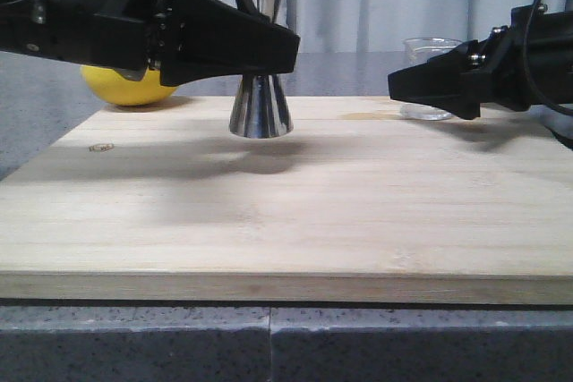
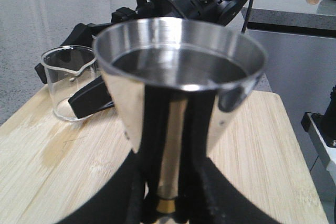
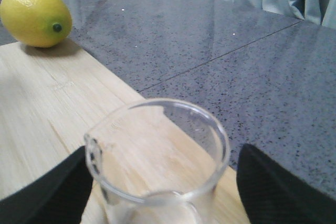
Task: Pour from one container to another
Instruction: 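Lower the glass beaker onto the board with the right gripper, then open the right gripper and lift it away from the beaker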
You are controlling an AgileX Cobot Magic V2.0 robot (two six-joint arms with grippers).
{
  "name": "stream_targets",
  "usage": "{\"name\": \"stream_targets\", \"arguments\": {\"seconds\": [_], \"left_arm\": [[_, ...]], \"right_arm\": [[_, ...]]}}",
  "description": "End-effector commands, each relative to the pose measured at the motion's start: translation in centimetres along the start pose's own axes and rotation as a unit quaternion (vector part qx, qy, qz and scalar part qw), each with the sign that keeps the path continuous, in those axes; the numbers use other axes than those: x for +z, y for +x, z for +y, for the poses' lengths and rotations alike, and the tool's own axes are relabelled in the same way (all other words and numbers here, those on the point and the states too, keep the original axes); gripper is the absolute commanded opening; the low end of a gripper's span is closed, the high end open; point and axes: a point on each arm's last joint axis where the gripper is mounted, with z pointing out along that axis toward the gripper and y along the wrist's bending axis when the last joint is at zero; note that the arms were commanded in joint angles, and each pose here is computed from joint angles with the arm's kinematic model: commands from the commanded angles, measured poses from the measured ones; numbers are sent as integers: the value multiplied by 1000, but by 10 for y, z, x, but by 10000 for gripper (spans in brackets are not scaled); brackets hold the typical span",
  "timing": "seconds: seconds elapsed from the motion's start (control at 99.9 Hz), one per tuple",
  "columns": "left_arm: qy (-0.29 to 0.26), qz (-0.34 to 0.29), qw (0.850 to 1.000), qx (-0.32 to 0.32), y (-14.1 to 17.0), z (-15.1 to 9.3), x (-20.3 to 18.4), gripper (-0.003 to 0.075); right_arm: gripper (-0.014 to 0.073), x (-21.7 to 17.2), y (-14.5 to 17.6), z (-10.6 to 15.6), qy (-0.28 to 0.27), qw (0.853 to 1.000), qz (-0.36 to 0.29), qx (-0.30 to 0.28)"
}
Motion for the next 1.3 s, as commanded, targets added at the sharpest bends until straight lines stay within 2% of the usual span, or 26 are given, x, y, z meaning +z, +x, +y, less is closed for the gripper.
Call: {"name": "stream_targets", "arguments": {"seconds": [0.0, 0.36, 0.631, 1.291], "left_arm": [[20, -68, 997, 18, -30, -7, -3, -19], [20, -68, 997, 18, -30, -7, -3, -19], [20, -68, 997, 18, -30, -7, -3, -19], [20, -68, 997, 18, -30, -7, -3, -19]], "right_arm": [[503, -4, -23, -3, 4, 998, -57, -18], [507, -4, -23, -3, 3, 998, -60, -18], [547, -4, -26, -3, 5, 998, -66, -11], [547, -16, -57, 4, 10, 995, -99, -26]]}}
